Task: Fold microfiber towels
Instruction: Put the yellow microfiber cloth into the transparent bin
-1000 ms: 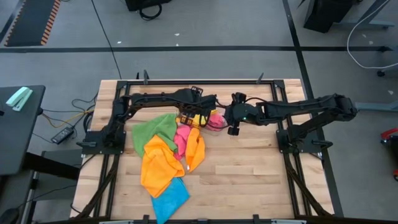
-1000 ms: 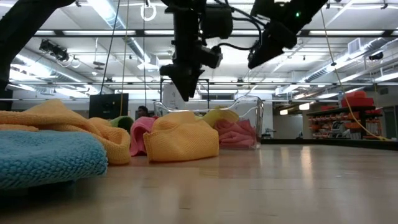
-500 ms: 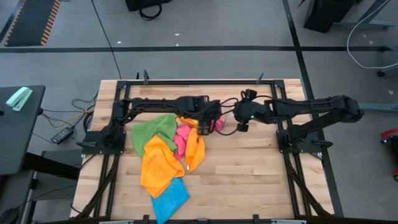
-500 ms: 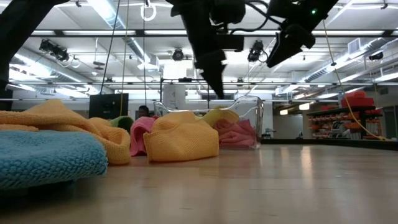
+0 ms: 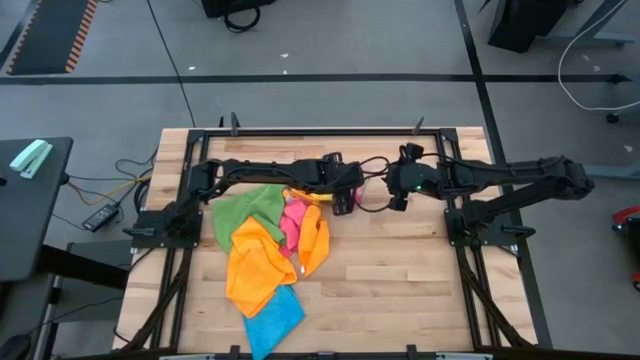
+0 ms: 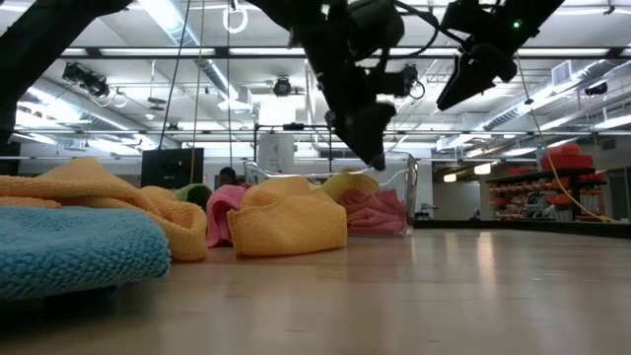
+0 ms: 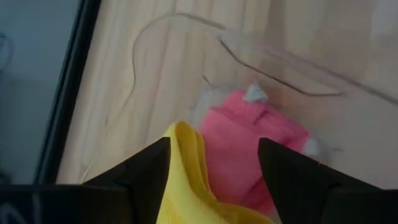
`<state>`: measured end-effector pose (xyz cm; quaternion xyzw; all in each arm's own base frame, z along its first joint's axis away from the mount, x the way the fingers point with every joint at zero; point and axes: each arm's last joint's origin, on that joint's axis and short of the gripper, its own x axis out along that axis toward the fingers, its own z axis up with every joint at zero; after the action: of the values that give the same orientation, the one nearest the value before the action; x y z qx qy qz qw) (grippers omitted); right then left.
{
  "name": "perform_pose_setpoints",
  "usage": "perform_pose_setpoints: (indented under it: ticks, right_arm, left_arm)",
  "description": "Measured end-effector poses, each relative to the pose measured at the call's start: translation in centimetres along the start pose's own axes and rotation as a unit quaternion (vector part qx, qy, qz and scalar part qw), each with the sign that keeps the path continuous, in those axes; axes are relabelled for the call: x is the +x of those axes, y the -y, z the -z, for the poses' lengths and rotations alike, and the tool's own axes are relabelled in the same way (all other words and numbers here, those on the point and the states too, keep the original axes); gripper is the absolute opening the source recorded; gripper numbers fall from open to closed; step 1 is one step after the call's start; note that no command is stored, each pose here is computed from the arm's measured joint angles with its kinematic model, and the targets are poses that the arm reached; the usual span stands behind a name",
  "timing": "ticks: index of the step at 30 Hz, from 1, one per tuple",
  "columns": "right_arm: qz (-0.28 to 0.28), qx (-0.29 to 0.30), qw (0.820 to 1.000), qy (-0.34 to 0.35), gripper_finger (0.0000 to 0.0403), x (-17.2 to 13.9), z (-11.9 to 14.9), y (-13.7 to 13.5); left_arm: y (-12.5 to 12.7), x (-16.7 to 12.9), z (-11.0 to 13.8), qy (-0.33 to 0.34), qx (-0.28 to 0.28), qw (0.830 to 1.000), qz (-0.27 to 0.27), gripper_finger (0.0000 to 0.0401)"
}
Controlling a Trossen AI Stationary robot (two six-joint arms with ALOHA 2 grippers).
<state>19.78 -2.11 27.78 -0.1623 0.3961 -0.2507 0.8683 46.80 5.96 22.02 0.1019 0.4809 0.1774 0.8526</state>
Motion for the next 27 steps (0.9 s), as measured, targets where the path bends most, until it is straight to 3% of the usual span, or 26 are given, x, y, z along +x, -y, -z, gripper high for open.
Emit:
perform_pose_setpoints:
  ticks: [3, 6, 15, 23, 27]
  right_arm:
    - [0.000, 0.009, 1.000, 0.007, 0.0193, 0.2, 0.5, -0.2]
    - [0.000, 0.012, 1.000, 0.010, 0.0193, 0.5, 1.0, -0.5]
    - [0.001, 0.023, 1.000, 0.017, 0.0193, 0.5, 1.0, -0.5]
    - [0.001, 0.023, 1.000, 0.018, 0.0193, 0.5, 1.0, -0.5]
    - [0.000, 0.023, 1.000, 0.018, 0.0193, 0.5, 1.0, -0.5]
  left_arm:
    - [0.4, 1.1, 0.5, -0.023, 0.032, 0.999, -0.037, 0.0257]
    - [0.8, 2.0, 0.9, -0.037, 0.041, 0.998, -0.041, 0.0251]
    - [0.7, 2.5, 1.2, -0.051, 0.058, 0.995, -0.067, 0.0199]
    - [0.6, 2.6, 1.4, -0.060, 0.060, 0.994, -0.066, 0.0117]
    - [0.3, 2.6, 1.8, -0.076, 0.060, 0.993, -0.061, 0.0041]
